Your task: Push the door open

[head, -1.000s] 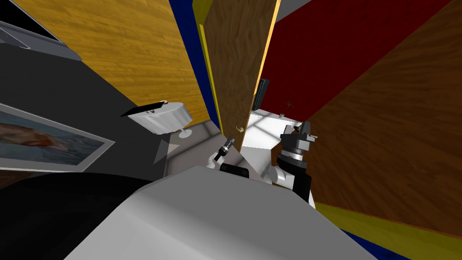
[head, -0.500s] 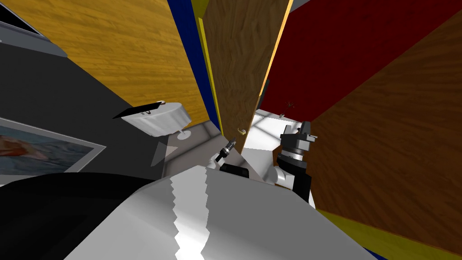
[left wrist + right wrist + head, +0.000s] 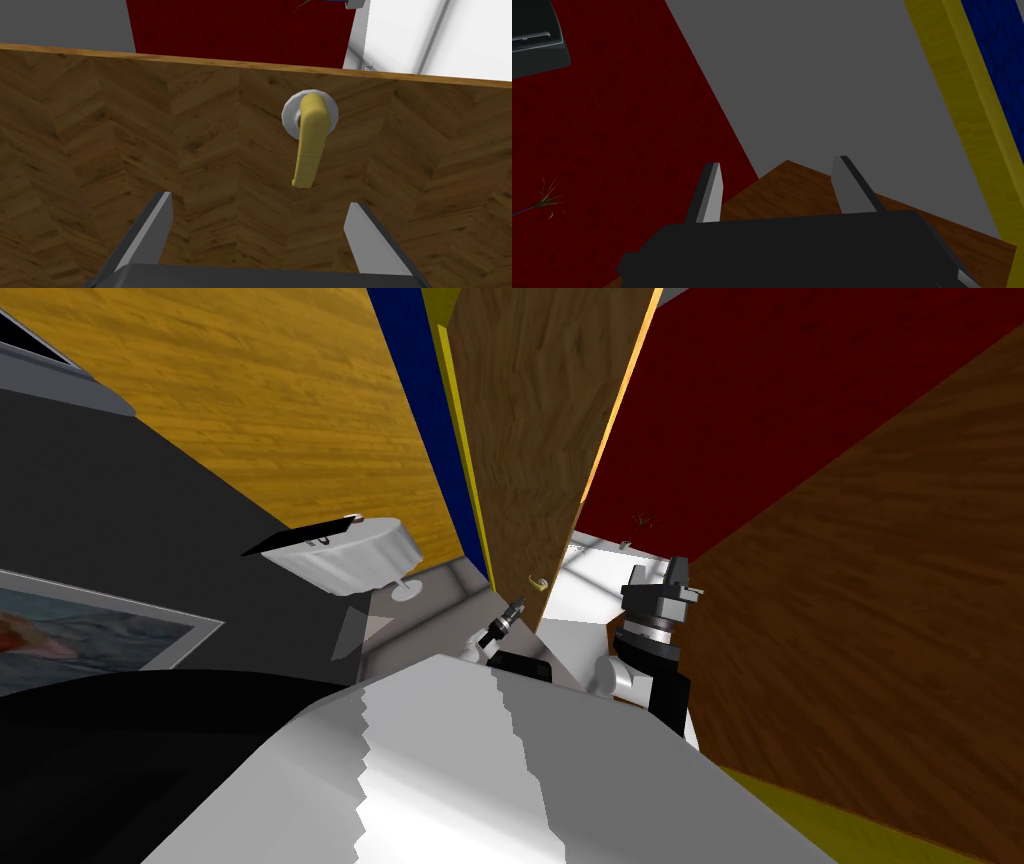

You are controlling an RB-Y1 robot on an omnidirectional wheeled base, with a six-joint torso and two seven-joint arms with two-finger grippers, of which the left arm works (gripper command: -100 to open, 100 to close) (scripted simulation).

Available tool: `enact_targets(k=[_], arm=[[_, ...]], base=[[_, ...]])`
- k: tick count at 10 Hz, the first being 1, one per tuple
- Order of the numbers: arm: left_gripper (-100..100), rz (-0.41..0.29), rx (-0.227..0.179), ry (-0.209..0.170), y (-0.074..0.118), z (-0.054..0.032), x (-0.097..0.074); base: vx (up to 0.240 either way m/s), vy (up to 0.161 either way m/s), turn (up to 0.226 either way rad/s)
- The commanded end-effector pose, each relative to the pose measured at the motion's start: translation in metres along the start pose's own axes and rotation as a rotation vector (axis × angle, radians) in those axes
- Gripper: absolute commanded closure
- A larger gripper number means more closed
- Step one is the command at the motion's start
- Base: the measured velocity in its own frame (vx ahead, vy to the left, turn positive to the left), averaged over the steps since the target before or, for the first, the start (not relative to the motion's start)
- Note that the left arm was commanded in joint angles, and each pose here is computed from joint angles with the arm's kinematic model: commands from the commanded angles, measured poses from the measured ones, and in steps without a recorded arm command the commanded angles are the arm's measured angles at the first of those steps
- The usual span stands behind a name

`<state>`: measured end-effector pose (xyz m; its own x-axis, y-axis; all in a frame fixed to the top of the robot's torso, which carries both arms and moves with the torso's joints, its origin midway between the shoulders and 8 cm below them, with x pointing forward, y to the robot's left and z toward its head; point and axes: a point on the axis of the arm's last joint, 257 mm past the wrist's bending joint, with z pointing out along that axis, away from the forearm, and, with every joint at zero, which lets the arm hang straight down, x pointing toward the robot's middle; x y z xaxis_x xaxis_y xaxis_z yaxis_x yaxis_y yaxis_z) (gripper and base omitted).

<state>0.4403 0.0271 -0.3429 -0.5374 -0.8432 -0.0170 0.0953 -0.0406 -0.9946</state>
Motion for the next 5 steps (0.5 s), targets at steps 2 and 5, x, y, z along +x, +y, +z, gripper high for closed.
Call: enact_targets(k=[2,5], arm=[[-100,-0.005,-0.024,0.025,0.012,-0.0002,0.009],[-100,-0.013,-0.060,0.063,0.029,-0.0032,0.023]], base=[[0.086,0.067,-0.022],[0.115,0.079,-0.025]])
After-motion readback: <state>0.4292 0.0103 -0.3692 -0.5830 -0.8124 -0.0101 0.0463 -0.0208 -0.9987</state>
